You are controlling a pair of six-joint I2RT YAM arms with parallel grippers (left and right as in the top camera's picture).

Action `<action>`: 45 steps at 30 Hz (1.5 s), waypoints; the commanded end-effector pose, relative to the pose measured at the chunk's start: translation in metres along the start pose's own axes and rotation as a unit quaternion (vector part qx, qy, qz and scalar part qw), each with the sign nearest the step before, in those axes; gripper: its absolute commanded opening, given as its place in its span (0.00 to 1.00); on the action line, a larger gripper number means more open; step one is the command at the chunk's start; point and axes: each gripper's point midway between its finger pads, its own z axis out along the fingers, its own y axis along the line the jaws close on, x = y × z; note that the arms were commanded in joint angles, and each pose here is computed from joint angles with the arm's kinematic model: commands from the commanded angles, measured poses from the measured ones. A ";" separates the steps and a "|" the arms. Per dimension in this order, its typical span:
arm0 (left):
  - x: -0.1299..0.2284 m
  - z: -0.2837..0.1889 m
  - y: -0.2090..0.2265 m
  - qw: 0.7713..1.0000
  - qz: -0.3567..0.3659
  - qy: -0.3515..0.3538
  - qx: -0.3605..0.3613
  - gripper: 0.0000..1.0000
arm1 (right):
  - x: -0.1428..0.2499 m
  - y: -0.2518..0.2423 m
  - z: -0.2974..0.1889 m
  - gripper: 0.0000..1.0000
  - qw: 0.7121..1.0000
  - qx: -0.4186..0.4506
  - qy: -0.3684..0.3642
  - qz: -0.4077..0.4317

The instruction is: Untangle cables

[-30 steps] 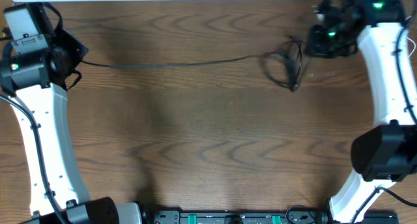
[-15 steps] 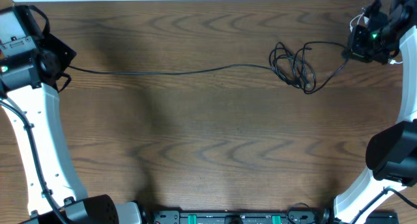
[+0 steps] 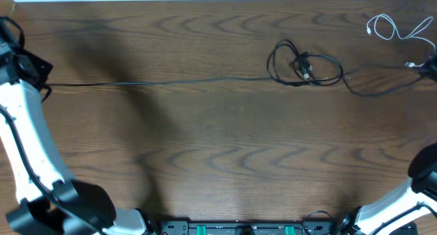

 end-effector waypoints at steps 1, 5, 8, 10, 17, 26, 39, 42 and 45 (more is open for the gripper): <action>-0.007 0.019 0.016 0.999 -0.020 0.000 -0.034 0.06 | -0.002 0.005 -0.014 0.01 0.999 -0.031 -0.012 -0.006; -0.005 0.036 0.014 0.999 -0.018 0.009 -0.041 0.08 | -0.002 0.001 -0.012 0.01 1.000 -0.015 -0.013 -0.013; -0.008 0.043 0.019 0.999 -0.024 0.008 -0.046 0.07 | -0.005 -0.010 -0.013 0.01 1.000 0.008 -0.019 0.003; -0.011 0.047 0.026 0.998 -0.032 0.008 -0.052 0.07 | -0.007 -0.019 -0.014 0.01 0.999 0.019 -0.023 0.016; -0.018 0.061 0.051 0.996 -0.072 0.028 -0.044 0.07 | -0.019 -0.062 -0.021 0.01 0.994 -0.001 -0.032 0.102; -0.001 0.059 0.008 0.994 -0.038 0.077 0.060 0.07 | -0.010 -0.029 -0.006 0.01 0.996 -0.080 0.008 0.046; 0.063 -0.010 -0.106 0.950 0.164 0.111 0.240 0.09 | 0.074 0.110 0.036 0.08 0.972 -0.103 0.118 -0.177; 0.091 -0.040 -0.129 0.929 0.211 0.123 0.276 0.10 | 0.094 0.130 0.043 0.09 0.963 -0.095 0.136 -0.214; 0.130 -0.067 -0.151 0.903 0.270 0.144 0.302 0.15 | 0.111 0.145 0.050 0.15 0.955 -0.071 0.144 -0.250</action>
